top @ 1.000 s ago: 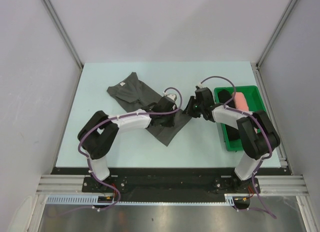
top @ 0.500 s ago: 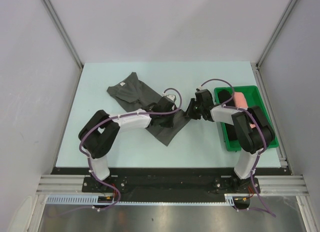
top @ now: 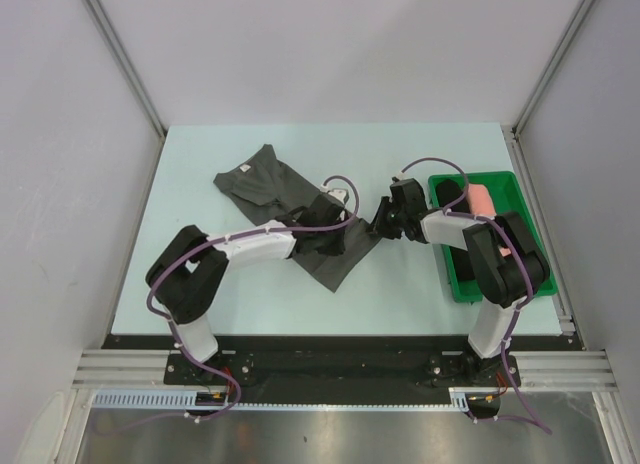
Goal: Roll the t-shirts
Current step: Roll the T-shirt to the center of the board.
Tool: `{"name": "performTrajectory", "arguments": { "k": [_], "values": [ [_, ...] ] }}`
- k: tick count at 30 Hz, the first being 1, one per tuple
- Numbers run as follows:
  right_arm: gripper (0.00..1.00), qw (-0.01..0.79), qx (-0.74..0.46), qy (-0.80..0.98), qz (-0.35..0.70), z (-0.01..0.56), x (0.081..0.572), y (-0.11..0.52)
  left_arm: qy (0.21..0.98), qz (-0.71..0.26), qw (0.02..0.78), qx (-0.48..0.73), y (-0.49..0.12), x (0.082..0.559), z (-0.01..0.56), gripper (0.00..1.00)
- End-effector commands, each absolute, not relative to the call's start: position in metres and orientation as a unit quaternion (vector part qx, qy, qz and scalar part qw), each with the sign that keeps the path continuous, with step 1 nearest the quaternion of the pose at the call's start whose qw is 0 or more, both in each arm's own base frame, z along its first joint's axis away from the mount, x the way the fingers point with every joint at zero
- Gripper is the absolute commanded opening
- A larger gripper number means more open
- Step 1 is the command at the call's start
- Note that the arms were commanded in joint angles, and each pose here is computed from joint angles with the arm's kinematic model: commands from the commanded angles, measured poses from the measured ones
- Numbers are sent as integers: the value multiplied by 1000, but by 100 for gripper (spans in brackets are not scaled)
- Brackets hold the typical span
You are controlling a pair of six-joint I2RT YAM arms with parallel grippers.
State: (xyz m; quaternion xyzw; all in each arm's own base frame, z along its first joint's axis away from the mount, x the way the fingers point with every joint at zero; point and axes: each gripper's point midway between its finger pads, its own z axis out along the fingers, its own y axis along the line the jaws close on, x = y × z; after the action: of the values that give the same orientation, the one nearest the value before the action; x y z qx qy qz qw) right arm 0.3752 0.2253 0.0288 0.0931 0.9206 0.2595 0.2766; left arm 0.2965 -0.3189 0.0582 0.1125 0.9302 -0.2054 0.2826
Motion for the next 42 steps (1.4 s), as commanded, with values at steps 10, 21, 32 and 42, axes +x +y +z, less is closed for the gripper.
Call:
{"name": "performTrajectory", "arguments": {
  "k": [10,21,32,42],
  "values": [
    [19,300,93,915,254,44,382,219,940,-189,260,110,-317,297,21,6],
    [21,337,76,904,253,76,382,221,932,-194,283,115,-316,301,42,9],
    [27,331,74,913,226,84,369,206,917,-200,308,155,-319,278,85,38],
    [26,316,75,908,266,85,354,223,926,-164,311,135,-315,274,70,29]
  ]
}}
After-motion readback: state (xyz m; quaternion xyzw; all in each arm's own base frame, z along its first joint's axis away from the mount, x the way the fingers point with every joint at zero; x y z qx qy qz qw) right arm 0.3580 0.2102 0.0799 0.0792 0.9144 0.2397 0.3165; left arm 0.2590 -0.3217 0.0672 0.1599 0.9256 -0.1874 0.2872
